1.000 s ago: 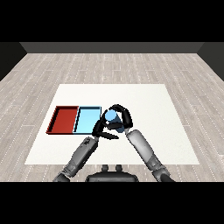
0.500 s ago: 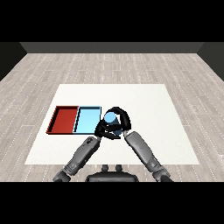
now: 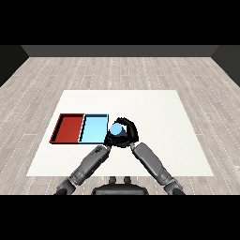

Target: Pick the blue can and put it in the blue box

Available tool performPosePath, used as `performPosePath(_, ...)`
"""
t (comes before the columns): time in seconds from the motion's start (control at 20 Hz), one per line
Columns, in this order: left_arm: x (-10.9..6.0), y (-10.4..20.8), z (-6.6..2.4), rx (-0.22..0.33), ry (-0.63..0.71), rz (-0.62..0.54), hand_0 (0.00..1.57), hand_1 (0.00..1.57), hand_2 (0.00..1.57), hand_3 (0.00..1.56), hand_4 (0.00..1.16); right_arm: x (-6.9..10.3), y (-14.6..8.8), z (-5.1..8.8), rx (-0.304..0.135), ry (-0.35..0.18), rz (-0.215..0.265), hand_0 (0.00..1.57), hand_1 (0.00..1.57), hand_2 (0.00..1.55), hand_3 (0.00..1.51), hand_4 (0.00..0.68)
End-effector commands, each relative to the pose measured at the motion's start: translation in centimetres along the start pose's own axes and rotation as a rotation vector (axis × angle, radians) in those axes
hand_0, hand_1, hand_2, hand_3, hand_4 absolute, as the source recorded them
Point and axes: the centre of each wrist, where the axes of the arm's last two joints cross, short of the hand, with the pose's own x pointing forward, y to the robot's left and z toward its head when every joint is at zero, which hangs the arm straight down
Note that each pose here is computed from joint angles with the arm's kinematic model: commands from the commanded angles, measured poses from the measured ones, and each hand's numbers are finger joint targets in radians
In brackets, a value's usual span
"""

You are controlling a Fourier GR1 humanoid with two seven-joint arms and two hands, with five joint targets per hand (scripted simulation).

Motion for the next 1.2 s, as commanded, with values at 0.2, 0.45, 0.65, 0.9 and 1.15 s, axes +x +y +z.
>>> performPosePath(0.2,-2.0,-0.7,0.03,0.080,-0.009,0.154,1.57,1.57,1.53,1.32,0.67,1.1,0.9,0.1,-0.014,-0.021,-0.098,1.46,1.46,1.44,1.39,0.621)
performPosePath(0.45,-2.1,1.3,-0.48,0.081,-0.025,0.150,1.57,1.57,1.57,1.50,0.91,1.3,0.4,-0.5,-0.004,-0.009,-0.097,1.44,1.44,1.44,1.39,0.617)
performPosePath(0.65,-3.3,-0.7,0.43,0.115,-0.079,0.139,1.57,1.57,1.57,1.51,1.07,0.6,0.1,1.1,-0.008,0.002,-0.113,1.41,1.41,1.44,1.39,0.588)
performPosePath(0.9,-2.1,-0.2,-0.78,0.117,-0.148,0.117,1.57,1.57,1.57,1.54,1.12,1.9,0.5,-0.4,0.063,0.030,-0.056,0.00,0.00,0.00,0.00,0.000)
performPosePath(1.15,-2.4,0.1,-0.50,0.101,-0.131,0.121,1.57,1.57,1.57,1.54,1.12,1.4,-0.1,0.2,0.069,0.031,-0.054,0.00,0.00,0.00,0.00,0.000)
